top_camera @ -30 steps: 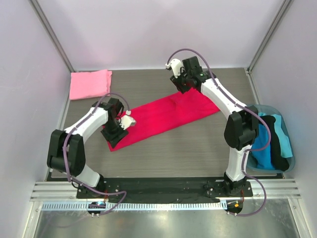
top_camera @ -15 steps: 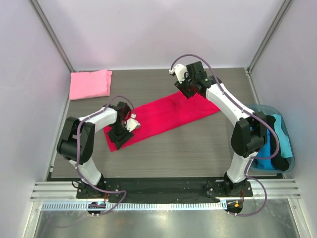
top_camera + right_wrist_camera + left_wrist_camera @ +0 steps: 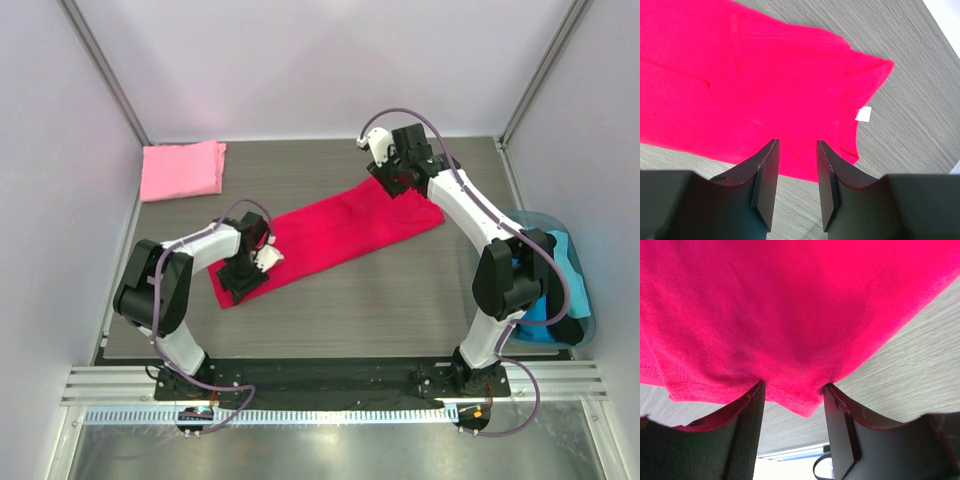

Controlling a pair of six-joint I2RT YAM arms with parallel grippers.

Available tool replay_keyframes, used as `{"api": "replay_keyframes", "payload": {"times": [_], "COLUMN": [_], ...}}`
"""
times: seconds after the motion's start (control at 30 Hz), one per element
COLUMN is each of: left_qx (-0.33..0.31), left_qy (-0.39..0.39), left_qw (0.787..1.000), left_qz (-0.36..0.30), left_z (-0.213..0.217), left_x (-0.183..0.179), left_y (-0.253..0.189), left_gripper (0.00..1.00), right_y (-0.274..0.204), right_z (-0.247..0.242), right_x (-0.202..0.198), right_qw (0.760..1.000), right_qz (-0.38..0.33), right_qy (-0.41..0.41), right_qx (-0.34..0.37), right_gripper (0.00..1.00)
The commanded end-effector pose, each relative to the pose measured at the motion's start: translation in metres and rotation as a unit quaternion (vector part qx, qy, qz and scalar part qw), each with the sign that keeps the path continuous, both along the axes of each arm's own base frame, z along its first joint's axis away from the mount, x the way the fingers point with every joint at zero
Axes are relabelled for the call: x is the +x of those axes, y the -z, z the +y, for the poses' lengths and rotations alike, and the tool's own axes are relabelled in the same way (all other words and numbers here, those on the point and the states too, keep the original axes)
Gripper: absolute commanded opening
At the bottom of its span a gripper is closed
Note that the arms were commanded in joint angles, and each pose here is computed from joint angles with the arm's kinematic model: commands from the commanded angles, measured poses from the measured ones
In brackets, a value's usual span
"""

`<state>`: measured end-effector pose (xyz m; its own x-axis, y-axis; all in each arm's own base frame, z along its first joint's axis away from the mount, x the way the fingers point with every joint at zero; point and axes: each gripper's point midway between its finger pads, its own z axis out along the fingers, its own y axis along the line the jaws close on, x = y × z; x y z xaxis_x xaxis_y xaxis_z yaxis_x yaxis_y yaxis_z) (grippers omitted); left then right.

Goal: Fold and stack the t-shirts
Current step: Fold the tshirt

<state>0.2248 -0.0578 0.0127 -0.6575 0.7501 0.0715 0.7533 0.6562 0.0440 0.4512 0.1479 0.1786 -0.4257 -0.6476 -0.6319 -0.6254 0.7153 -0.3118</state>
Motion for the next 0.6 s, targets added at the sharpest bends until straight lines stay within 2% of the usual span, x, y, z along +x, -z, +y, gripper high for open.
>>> {"api": "replay_keyframes", "payload": {"times": [0.0,0.27,0.57], "left_qx": [-0.004,0.005,0.022], "left_qy": [-0.006,-0.013,-0.016], "left_qw": [1.0,1.0,1.0], "left_qz": [0.003,-0.027,0.005], "left_z": [-0.005,-0.003,0.001], "left_x": [-0.013,-0.02,-0.038], "left_y": [0.0,-0.014,0.001], "left_gripper": [0.52,0.51,0.5], "right_y": [-0.032,-0.028,-0.028], "right_z": [0.003,0.004,0.005], "right_x": [0.004,0.0,0.001], "right_qw": [0.999,0.999,0.999], "right_qz": [-0.042,-0.036,-0.036], "right_qy": [0.003,0.001,-0.001], "right_qx": [0.023,0.025,0.027], "right_gripper": [0.41,0.41,0.41]}}
